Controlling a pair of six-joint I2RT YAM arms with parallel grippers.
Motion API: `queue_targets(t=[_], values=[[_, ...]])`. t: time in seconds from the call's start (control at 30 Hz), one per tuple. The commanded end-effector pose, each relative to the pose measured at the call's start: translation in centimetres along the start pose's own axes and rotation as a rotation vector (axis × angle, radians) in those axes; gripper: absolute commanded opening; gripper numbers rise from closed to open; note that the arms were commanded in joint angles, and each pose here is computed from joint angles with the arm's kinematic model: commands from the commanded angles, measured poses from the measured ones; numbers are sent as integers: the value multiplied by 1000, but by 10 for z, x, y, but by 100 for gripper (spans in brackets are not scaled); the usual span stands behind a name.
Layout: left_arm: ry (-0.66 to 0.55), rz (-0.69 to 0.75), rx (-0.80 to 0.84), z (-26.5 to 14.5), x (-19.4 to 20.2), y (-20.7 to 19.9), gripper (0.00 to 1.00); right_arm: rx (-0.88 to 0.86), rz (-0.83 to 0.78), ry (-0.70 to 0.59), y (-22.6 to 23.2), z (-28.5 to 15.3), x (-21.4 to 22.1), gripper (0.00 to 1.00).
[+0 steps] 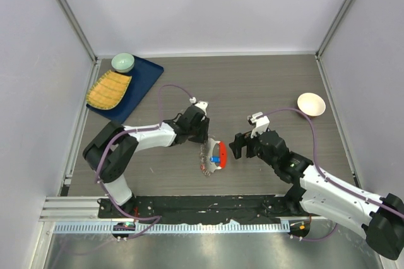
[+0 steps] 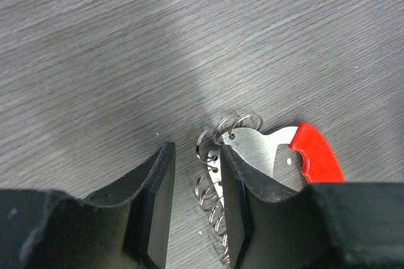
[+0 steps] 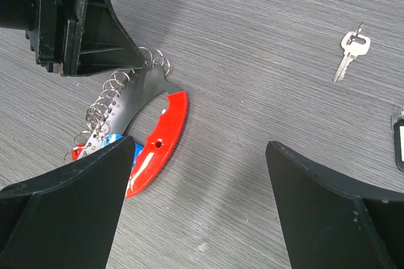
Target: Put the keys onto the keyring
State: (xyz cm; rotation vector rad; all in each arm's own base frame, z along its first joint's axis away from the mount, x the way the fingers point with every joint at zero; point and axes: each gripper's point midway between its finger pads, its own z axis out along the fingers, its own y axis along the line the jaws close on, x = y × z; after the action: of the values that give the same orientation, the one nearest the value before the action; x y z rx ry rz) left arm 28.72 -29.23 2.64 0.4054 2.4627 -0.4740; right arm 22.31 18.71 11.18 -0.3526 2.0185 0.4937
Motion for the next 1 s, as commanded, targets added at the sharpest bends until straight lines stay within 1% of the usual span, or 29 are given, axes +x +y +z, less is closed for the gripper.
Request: queue_targets(t=[0.0, 0.03, 0.13, 0.37, 0.5, 0.67, 0.87, 0.97], values=[[-155, -139, 6, -7, -30, -3, 36, -13, 23, -62, 3, -2, -14, 92], [-166, -151, -6, -7, -29, 0, 33, -14, 23, -63, 3, -2, -14, 92], [-192, -181, 6, -11, -29, 0, 32, -14, 23, -65, 3, -2, -13, 92], [-162, -215, 55, -8, -18, -7, 30, -9, 23, -59, 2, -1, -12, 92], [-155, -222, 68, -6, -15, -9, 23, -11, 24, -60, 2, -1, -12, 92], [-144, -226, 81, -5, -13, -12, 18, -10, 25, -58, 2, -1, -11, 92], [-133, -233, 108, -7, -12, -17, 10, -10, 25, -57, 3, -1, -11, 92], [-139, -227, 113, -10, -13, -17, 3, -16, 23, -58, 4, -1, -12, 92]])
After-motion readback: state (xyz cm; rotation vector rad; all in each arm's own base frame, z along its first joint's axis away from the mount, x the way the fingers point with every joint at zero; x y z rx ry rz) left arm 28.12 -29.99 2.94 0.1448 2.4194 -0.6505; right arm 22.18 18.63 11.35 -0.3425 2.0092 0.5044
